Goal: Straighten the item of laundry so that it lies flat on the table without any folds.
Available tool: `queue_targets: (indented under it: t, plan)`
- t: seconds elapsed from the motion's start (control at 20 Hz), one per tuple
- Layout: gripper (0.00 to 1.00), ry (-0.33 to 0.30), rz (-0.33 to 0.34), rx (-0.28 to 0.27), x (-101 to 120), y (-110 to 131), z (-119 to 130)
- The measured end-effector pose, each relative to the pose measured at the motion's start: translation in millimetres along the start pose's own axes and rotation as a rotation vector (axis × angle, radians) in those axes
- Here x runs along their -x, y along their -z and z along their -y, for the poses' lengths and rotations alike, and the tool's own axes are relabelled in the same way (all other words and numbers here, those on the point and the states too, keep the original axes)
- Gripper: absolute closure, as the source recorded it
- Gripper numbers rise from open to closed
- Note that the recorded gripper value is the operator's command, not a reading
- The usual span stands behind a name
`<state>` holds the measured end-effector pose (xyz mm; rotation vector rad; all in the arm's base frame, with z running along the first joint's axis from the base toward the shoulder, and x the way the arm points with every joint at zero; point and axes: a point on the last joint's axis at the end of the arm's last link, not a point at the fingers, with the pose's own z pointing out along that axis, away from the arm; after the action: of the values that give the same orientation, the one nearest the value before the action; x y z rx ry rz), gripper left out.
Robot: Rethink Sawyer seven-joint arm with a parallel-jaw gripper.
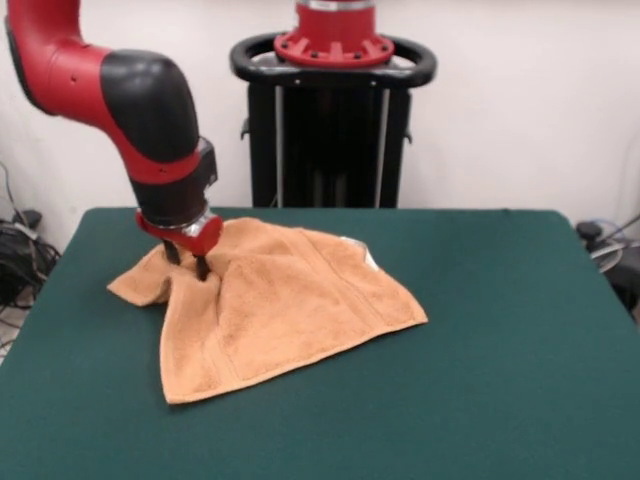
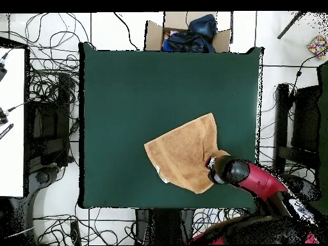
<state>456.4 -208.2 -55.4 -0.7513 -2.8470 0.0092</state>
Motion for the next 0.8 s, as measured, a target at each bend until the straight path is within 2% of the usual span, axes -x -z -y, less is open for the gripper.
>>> queue_targets:
  t: [0.2,0.25,0.45,0.6,0.8]
  plan:
    - [0.0,0.039,0.086,-0.025,-11.0,0.2,-5.0]
    - [0.0,0.069,0.132,-0.042,-17.0,0.8,-9.7]
    - [0.0,0.139,0.217,-0.066,-31.1,2.0,-32.9]
    - [0.0,0.2,0.252,-0.068,-39.1,2.9,-61.0]
    - [0.0,0.255,0.258,-0.07,-45.5,3.9,-95.1]
